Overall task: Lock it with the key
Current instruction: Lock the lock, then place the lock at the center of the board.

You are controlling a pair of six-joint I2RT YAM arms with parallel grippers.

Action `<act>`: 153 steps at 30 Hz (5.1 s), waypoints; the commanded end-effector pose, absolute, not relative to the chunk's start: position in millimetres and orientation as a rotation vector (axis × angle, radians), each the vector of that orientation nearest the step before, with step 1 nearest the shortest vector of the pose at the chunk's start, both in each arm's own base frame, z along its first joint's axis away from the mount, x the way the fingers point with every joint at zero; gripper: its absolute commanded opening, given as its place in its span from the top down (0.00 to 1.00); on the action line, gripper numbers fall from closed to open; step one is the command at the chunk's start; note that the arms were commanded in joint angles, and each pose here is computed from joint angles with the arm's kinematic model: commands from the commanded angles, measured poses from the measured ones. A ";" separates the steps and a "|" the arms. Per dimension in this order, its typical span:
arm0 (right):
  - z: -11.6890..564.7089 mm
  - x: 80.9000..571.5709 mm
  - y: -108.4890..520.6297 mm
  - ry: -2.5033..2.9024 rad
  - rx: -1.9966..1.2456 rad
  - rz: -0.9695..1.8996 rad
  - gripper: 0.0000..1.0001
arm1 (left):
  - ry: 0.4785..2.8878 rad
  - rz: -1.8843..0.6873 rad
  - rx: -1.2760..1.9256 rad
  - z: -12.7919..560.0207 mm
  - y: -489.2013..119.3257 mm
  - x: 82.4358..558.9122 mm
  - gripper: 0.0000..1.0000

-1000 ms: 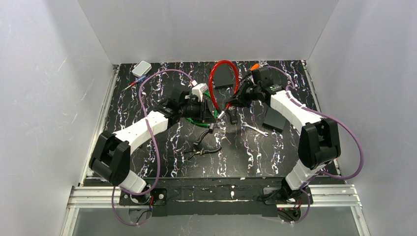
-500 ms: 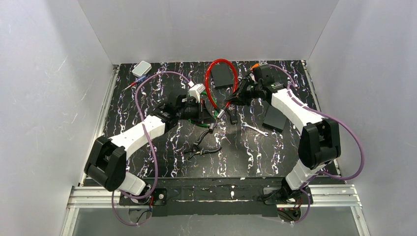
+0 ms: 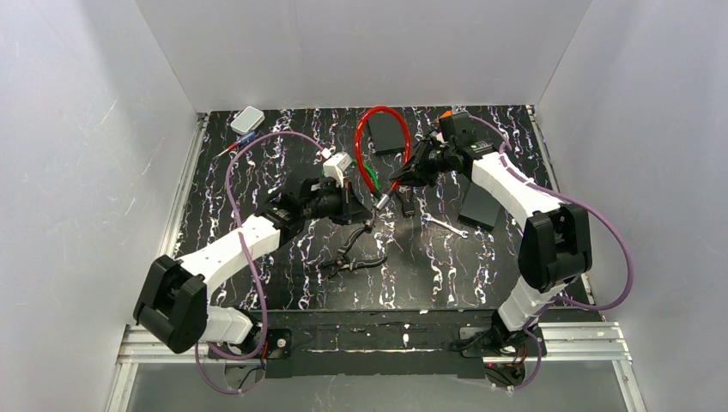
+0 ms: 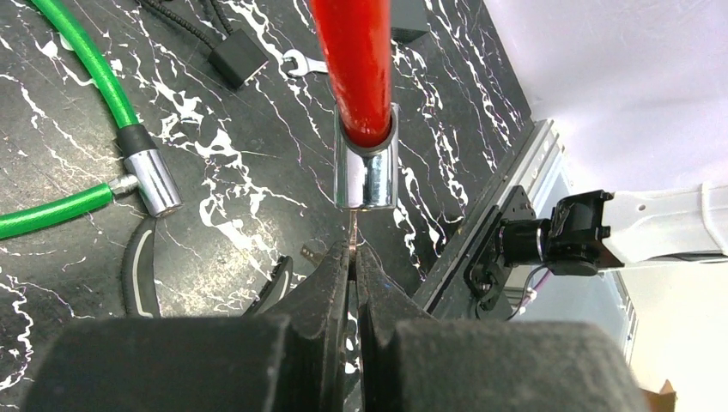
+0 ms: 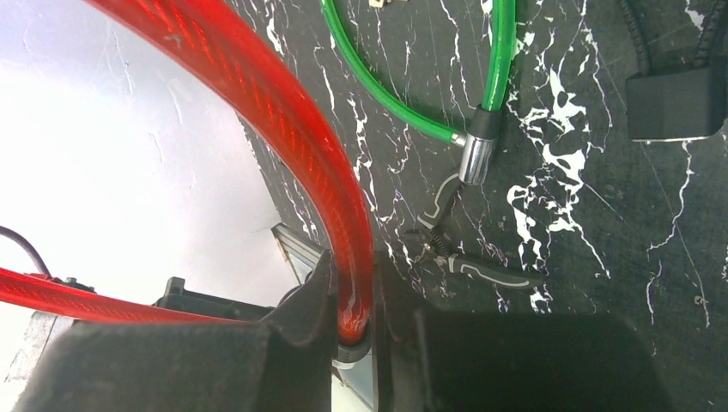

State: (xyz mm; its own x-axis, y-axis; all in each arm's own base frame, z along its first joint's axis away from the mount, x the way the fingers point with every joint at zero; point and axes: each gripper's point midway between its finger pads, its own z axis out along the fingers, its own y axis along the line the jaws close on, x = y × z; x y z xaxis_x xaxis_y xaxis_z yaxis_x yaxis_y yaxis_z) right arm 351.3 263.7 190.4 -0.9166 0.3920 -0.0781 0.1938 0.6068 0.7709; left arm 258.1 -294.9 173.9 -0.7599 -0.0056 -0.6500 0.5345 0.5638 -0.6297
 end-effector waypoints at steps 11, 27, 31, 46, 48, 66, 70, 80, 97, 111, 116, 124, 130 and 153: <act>250.9 434.9 227.9 2.259 0.512 1.081 0.99 | 2.424 -1.150 0.450 129.7 -271.7 183.2 1.00; 281.5 442.1 227.5 2.163 0.372 1.068 0.99 | 2.386 -1.247 0.472 141.4 -280.5 171.3 1.00; 272.8 436.3 227.8 2.188 0.389 1.078 0.99 | 2.190 -1.287 0.535 173.7 -287.0 178.6 0.93; 278.8 406.0 236.6 2.221 0.376 1.145 0.99 | 1.917 -0.978 0.606 240.3 -294.8 262.8 0.34; 278.7 402.4 238.0 2.227 0.371 1.149 0.99 | 1.935 -0.966 0.597 238.5 -297.3 268.9 0.33; 275.6 382.2 251.2 2.264 0.355 1.203 0.99 | 1.940 -0.940 0.662 231.5 -317.3 294.6 0.48; 277.2 379.7 253.7 2.265 0.346 1.213 0.99 | 1.943 -0.935 0.671 228.2 -318.9 296.9 0.51; 278.3 375.9 256.6 2.272 0.341 1.227 0.99 | 1.949 -0.931 0.679 224.3 -323.4 302.5 0.66; 303.0 401.1 251.0 2.185 0.324 1.170 0.99 | 2.235 -1.001 0.577 174.7 -303.4 257.4 1.00; 324.5 448.5 225.8 2.054 0.386 1.097 0.99 | 2.311 -1.077 0.452 161.5 -287.3 205.3 1.00; 304.3 442.4 229.8 2.092 0.360 1.091 0.99 | 2.146 -1.117 0.400 212.4 -269.9 232.5 1.00; 279.8 416.0 291.7 2.159 0.190 1.055 0.99 | 1.921 -1.012 0.025 290.6 -168.0 294.2 1.00; 256.0 390.4 368.3 2.211 0.005 0.996 0.99 | 1.823 -0.797 -0.243 320.8 -87.3 307.1 1.00; 106.4 344.4 532.4 2.493 -0.057 0.918 0.94 | 1.799 -0.510 -0.619 313.8 27.2 318.2 1.00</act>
